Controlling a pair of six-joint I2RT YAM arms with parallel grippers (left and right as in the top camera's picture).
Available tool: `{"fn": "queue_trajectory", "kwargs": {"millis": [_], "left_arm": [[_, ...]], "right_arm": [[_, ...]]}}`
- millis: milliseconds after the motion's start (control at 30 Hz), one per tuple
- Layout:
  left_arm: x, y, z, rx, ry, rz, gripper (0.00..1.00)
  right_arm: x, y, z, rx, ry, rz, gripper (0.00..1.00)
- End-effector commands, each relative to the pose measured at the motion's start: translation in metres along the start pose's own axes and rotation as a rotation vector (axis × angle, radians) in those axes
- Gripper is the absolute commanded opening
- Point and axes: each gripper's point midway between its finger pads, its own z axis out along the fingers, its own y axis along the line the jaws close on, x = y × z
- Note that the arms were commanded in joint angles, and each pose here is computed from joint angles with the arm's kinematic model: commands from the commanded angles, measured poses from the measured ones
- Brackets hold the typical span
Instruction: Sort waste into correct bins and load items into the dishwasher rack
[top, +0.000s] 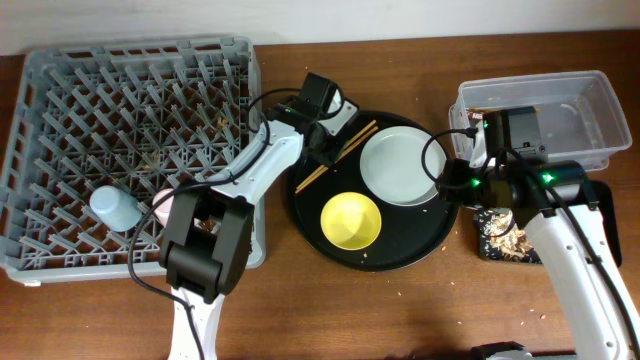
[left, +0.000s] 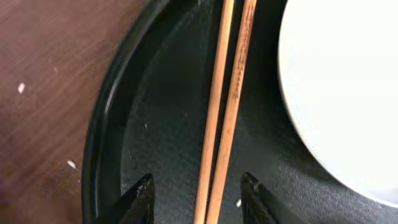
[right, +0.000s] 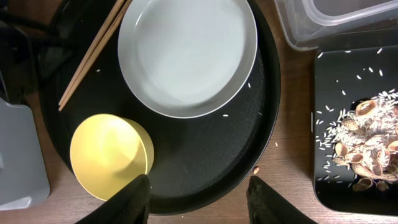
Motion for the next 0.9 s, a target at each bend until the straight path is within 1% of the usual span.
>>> {"fn": "queue_trajectory", "kwargs": {"millis": [0,67,133,167,200,233,267,333,367,433,467,500,533,567,633,667,733,800,867], "left_arm": [[0.004,-0.005,0.022,0.006,0.012,0.034,0.44],[0.019,-0.007,0.040,0.017,0.060,0.029,0.42],[0.019,-0.006,0.045,0.015,0.053,0.030,0.32],[0.020,-0.006,0.047,0.016,0.056,0.030,0.29],[0.021,-0.008,0.048,0.019,0.061,0.030,0.28],[0.019,-0.011,0.042,0.027,0.062,0.033,0.30],[0.010,-0.011,0.031,0.025,0.049,0.035,0.34],[-0.012,-0.011,0.000,0.011,-0.013,0.041,0.49],[-0.011,-0.010,0.001,0.000,-0.009,0.051,0.53],[0.002,0.004,0.013,-0.078,0.038,0.051,0.43],[0.009,0.007,0.024,-0.090,0.058,0.049,0.38],[0.015,0.007,0.034,-0.084,0.078,0.048,0.28],[0.016,0.006,0.034,-0.081,0.078,0.047,0.27],[0.012,0.006,0.029,-0.081,0.067,0.023,0.27],[0.005,0.005,0.018,-0.078,0.046,0.023,0.28],[0.006,0.005,0.020,-0.077,0.051,0.023,0.28],[0.015,0.004,0.031,-0.071,0.077,0.023,0.28],[0.031,0.003,0.050,-0.061,0.123,0.019,0.28],[0.033,0.001,0.053,-0.055,0.130,0.020,0.28]], "right_arm": [[-0.001,0.000,0.000,-0.001,0.002,0.008,0.51],[-0.001,0.000,0.000,-0.001,0.001,0.008,0.51],[0.000,0.000,0.000,-0.003,0.002,0.008,0.51],[0.000,0.000,0.000,-0.003,0.003,0.008,0.51],[0.000,0.000,0.000,-0.003,0.003,0.008,0.51],[0.001,0.000,0.000,-0.002,0.006,0.008,0.51],[0.001,0.000,0.000,-0.001,0.009,0.009,0.51],[0.001,-0.001,0.000,-0.001,0.009,0.009,0.51],[0.002,-0.001,0.000,0.000,0.011,0.009,0.51],[0.002,-0.001,0.000,0.000,0.012,0.009,0.51],[0.002,-0.001,0.000,0.000,0.012,0.009,0.51],[0.002,-0.001,0.000,0.001,0.012,0.009,0.51],[0.002,-0.001,0.000,0.001,0.012,0.009,0.51],[0.002,-0.001,0.000,0.001,0.012,0.009,0.51],[0.002,-0.001,0.000,0.001,0.012,0.009,0.51],[0.002,-0.001,0.000,0.001,0.013,0.009,0.51],[0.002,-0.001,0.000,0.001,0.013,0.009,0.51],[0.002,-0.001,0.000,0.001,0.013,0.009,0.51],[0.002,-0.001,0.000,0.001,0.013,0.009,0.51]]}}
